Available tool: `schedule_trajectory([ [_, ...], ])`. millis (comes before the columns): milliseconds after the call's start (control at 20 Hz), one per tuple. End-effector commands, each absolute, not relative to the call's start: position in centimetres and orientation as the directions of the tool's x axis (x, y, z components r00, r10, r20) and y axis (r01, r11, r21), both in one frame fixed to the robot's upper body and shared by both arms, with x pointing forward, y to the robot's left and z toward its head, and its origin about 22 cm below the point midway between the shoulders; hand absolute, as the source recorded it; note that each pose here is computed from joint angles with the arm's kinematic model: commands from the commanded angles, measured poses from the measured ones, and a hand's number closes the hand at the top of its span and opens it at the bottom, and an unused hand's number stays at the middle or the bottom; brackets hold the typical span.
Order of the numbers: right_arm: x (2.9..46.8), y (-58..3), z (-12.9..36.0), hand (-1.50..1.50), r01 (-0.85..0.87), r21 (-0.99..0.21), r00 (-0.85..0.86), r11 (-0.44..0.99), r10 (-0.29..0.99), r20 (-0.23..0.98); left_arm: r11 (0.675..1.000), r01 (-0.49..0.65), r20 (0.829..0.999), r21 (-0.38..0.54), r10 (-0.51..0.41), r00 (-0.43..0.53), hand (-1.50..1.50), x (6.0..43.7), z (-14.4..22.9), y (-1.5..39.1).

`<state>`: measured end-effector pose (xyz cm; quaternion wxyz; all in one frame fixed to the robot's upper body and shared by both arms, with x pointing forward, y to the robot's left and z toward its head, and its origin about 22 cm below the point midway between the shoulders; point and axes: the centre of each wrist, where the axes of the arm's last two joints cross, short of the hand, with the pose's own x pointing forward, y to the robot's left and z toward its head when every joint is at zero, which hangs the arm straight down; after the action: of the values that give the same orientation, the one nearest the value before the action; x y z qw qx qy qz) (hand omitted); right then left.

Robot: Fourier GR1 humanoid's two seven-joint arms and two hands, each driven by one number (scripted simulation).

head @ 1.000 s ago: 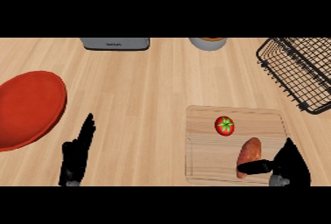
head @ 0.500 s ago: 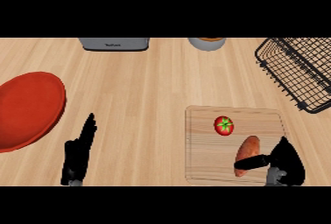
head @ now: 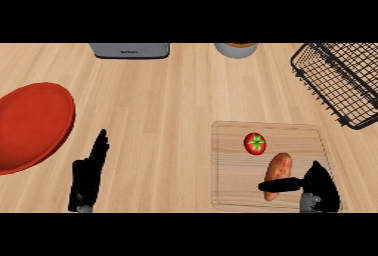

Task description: Pick the sweet potato from the cutting board and place it in the tiered basket

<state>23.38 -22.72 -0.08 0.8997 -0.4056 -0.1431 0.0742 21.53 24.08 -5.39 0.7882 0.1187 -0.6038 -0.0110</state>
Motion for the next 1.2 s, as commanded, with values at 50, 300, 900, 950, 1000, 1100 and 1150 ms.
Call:
schedule_trajectory([
  [50, 23.7, -21.1, -0.7, 1.50, 0.007, -0.742, 0.993, 0.670, 0.080, 0.082, 0.971, -0.127, 0.953, 0.202, -0.165, 0.254, 0.00, 21.4, -4.3, 23.8],
  [300, 23.9, -20.2, -0.2, 1.50, 0.004, -0.766, 0.987, 0.643, 0.119, 0.104, 0.973, -0.139, 0.952, 0.187, -0.144, 0.270, 0.00, 21.9, -5.1, 24.5],
  [900, 25.5, -32.4, 0.5, 1.50, -0.097, -0.893, 0.892, 0.439, 0.437, 0.118, 0.973, -0.136, 0.949, 0.184, -0.140, 0.283, 0.00, 20.2, -5.9, 24.2],
  [950, 24.9, -34.7, 0.4, 1.50, -0.116, -0.897, 0.874, 0.426, 0.473, 0.112, 0.975, -0.107, 0.950, 0.194, -0.160, 0.268, 0.00, 21.2, -5.3, 24.0],
  [1000, 24.6, -36.3, 0.7, 1.50, -0.145, -0.911, 0.841, 0.385, 0.533, 0.091, 0.973, -0.135, 0.950, 0.189, -0.147, 0.276, 0.00, 21.8, -5.7, 23.6],
  [1100, 25.4, -37.9, 3.0, 1.50, -0.041, -0.922, 0.836, 0.386, 0.518, 0.180, 0.973, -0.126, 0.952, 0.192, -0.154, 0.267, 0.00, 21.1, -5.5, 24.1],
  [1150, 24.1, -38.2, 1.9, 1.50, -0.028, -0.923, 0.842, 0.384, 0.506, 0.185, 0.972, -0.141, 0.952, 0.190, -0.147, 0.270, 0.00, 20.7, -6.1, 24.4],
])
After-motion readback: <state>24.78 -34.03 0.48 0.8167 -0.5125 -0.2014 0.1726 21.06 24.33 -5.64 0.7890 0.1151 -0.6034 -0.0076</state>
